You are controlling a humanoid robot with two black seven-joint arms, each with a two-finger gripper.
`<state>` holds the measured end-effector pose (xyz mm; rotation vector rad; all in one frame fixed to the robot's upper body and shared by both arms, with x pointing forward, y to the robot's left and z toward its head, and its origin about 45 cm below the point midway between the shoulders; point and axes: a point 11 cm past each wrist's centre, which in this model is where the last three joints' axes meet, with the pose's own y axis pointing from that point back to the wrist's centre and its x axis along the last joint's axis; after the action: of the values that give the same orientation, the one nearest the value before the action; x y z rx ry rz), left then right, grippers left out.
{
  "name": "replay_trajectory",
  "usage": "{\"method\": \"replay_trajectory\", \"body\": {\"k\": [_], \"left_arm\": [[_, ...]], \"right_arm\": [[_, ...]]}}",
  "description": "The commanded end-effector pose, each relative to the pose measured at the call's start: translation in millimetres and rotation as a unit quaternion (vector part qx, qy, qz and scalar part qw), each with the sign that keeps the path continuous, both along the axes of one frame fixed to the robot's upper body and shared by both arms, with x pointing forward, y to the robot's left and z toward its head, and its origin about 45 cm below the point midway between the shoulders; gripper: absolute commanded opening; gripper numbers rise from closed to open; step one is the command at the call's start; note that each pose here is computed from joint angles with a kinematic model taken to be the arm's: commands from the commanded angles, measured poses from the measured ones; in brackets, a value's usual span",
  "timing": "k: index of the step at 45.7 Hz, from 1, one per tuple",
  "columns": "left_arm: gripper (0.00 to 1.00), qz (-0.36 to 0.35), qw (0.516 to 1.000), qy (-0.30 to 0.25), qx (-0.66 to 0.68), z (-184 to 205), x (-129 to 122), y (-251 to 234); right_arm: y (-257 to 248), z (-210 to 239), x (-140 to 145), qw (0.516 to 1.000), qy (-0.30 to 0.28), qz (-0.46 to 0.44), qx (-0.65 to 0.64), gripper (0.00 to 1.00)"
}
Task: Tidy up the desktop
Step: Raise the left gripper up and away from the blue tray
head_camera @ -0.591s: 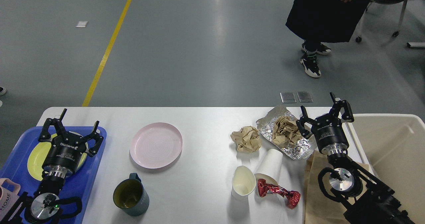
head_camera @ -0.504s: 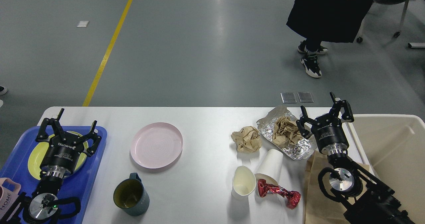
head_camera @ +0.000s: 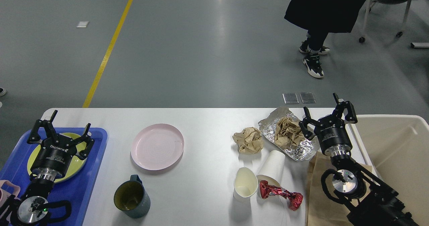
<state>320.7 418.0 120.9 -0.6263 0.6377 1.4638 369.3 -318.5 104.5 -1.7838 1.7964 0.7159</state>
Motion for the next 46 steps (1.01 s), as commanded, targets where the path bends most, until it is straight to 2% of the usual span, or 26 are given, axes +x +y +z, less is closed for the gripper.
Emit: {"method": "replay_trajectory", "body": {"k": [1, 12, 22, 31, 38, 43, 46], "left_arm": [[0.96, -0.004, 0.999, 0.001, 0.044, 18, 3, 26], [0.96, -0.111, 0.963, 0.045, 0.24, 76, 42, 61], [0.96, -0.243, 0.878, 0.105, 0.398, 100, 66, 45], [0.96, -0.32, 0.774, 0.144, 0.527, 134, 87, 35], [0.96, -0.372, 0.672, 0.184, 0.613, 151, 93, 31], [0.96, -0.403, 0.598, 0.225, 0.655, 154, 88, 36], [0.96, -0.416, 0.562, 0.228, 0.677, 169, 92, 28]], "right_arm": [[0, 0, 0, 1.0, 0.0, 0.0, 0.0, 1.0], [0, 0, 0, 1.0, 0.0, 0.0, 0.0, 1.0], [0, 0, 0, 1.0, 0.0, 0.0, 0.0, 1.0], [0, 0, 0, 1.0, -0.001, 0.001, 0.001, 1.0], [0, 0, 0, 1.0, -0.001, 0.001, 0.001, 1.0], [0, 0, 0, 1.0, -0.001, 0.001, 0.001, 1.0], [0, 0, 0, 1.0, -0.001, 0.001, 0.001, 1.0]]}}
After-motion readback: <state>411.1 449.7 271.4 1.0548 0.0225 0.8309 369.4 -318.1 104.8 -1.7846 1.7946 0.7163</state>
